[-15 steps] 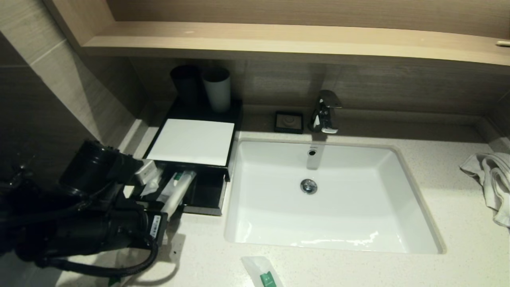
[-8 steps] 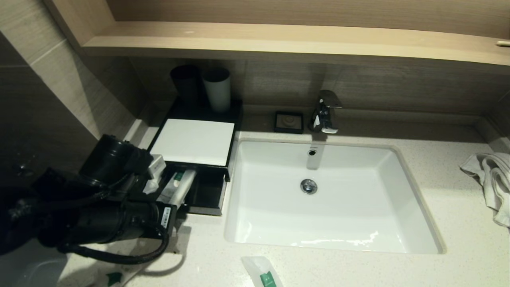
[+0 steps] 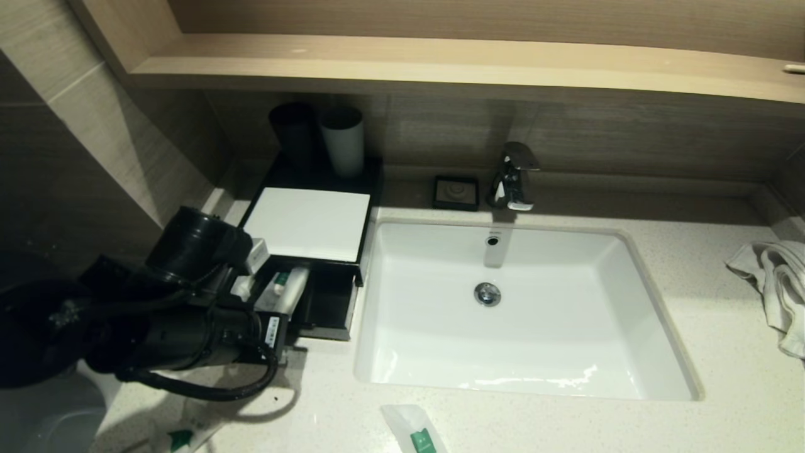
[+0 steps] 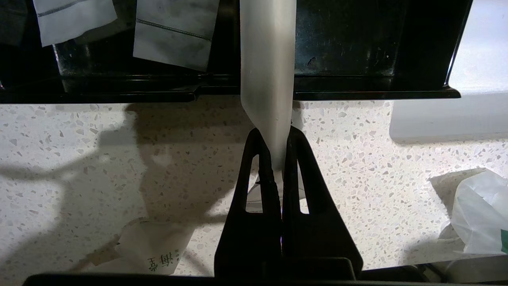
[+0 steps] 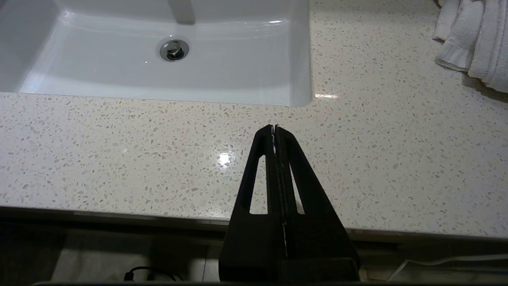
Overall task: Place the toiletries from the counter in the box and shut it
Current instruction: Place the bathroom toiletry into the drawer
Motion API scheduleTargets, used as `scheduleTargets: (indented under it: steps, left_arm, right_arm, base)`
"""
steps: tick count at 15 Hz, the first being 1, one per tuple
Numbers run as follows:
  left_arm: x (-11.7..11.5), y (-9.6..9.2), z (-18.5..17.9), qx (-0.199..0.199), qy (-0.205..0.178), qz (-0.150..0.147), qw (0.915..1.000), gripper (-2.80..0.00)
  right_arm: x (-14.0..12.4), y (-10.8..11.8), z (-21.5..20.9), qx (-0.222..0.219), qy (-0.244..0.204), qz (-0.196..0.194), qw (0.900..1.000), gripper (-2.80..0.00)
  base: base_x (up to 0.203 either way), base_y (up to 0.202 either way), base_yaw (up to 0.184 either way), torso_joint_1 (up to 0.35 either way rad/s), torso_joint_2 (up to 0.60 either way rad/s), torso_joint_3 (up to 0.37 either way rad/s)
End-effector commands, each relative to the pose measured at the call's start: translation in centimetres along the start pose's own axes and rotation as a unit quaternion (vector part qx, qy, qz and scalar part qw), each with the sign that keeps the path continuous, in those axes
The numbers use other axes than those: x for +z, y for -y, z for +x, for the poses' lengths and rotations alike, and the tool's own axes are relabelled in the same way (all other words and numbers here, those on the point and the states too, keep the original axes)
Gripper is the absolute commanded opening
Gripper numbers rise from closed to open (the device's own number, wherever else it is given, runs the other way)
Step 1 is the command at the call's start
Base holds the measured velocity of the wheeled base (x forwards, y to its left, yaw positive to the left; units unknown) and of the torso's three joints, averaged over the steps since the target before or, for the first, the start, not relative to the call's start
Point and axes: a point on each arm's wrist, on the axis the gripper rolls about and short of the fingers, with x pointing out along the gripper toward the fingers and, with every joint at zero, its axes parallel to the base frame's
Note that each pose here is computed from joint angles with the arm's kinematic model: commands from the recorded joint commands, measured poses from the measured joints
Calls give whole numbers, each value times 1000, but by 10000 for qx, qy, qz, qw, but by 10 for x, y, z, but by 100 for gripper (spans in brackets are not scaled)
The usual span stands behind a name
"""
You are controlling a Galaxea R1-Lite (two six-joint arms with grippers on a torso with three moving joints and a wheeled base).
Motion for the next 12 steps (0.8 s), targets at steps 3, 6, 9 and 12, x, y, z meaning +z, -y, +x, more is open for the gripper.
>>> scheduleTargets:
  steps: [3, 6, 9, 12]
  left_arm:
    - [4, -3, 0, 33, 59, -73, 10000, -280]
    - [6, -5, 0, 62, 100, -122, 9999, -280]
    - [10, -9, 0, 101, 161, -205, 9996, -280]
    - [10, -9, 3, 103, 125, -201, 9997, -280]
  right_arm:
    - [0, 0, 0, 6, 0, -4, 10000, -280]
    - [0, 0, 0, 5, 0, -4, 10000, -280]
    - [0, 0, 0, 6, 0, -4, 10000, -280]
    - [0, 0, 0, -1, 0, -4, 10000, -280]
  base:
    - [0, 0, 0, 0, 0, 0]
    - [0, 0, 0, 0, 0, 0]
    - [0, 0, 0, 0, 0, 0]
    - [0, 0, 0, 0, 0, 0]
